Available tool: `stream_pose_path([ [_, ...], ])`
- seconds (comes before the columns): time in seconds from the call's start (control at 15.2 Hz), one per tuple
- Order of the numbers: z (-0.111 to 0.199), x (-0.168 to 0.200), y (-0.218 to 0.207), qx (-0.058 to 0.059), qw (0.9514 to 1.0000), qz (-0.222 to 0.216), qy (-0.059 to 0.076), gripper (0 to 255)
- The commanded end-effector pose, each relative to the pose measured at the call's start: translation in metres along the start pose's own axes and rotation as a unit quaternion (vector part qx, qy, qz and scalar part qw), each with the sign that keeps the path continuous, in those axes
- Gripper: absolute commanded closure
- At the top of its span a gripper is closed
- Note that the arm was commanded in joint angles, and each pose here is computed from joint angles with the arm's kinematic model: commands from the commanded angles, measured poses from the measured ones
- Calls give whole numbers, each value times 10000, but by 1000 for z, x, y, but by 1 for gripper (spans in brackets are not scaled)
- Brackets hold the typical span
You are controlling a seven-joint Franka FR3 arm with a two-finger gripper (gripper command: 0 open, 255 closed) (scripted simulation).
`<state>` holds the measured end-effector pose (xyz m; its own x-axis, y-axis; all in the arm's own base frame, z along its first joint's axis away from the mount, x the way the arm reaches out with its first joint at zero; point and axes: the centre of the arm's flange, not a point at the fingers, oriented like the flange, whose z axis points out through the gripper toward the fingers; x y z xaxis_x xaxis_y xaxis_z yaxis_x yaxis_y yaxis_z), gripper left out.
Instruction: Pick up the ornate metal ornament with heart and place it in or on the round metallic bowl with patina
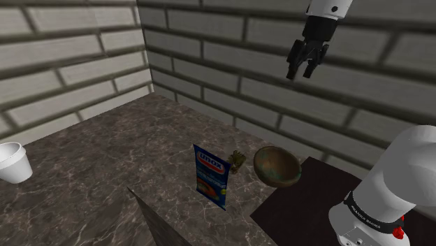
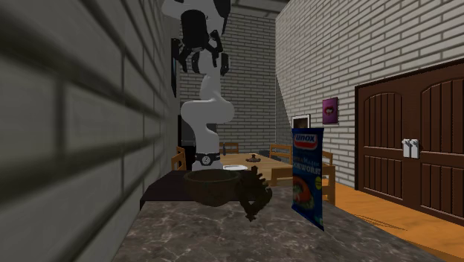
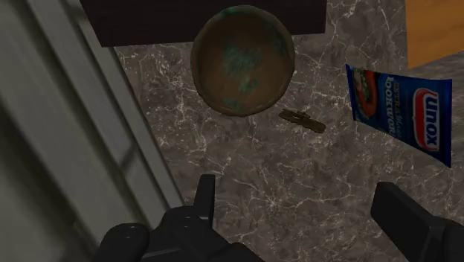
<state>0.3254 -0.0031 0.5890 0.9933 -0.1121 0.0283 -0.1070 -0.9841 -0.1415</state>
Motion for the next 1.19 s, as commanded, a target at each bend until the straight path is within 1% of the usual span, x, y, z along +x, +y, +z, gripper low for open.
stream_pose_path([
  [0.0,0,0,0,0,10000,0,0,0],
  [0.13,24,12,-3,24,9983,-574,-54,0],
  [0.26,48,24,-6,48,9933,-1146,-107,0],
  [0.4,72,35,-12,71,9850,-1714,-160,0],
  [0.53,97,44,-19,95,9735,-2276,-212,0],
  [0.66,121,53,-26,118,9586,-2831,-264,0],
  [0.79,145,61,-35,141,9406,-3377,-315,0],
  [0.92,170,67,-45,163,9195,-3911,-365,0],
  [0.99,182,69,-50,174,9078,-4173,-389,0],
  [1.12,207,73,-61,195,8820,-4687,-437,0],
])
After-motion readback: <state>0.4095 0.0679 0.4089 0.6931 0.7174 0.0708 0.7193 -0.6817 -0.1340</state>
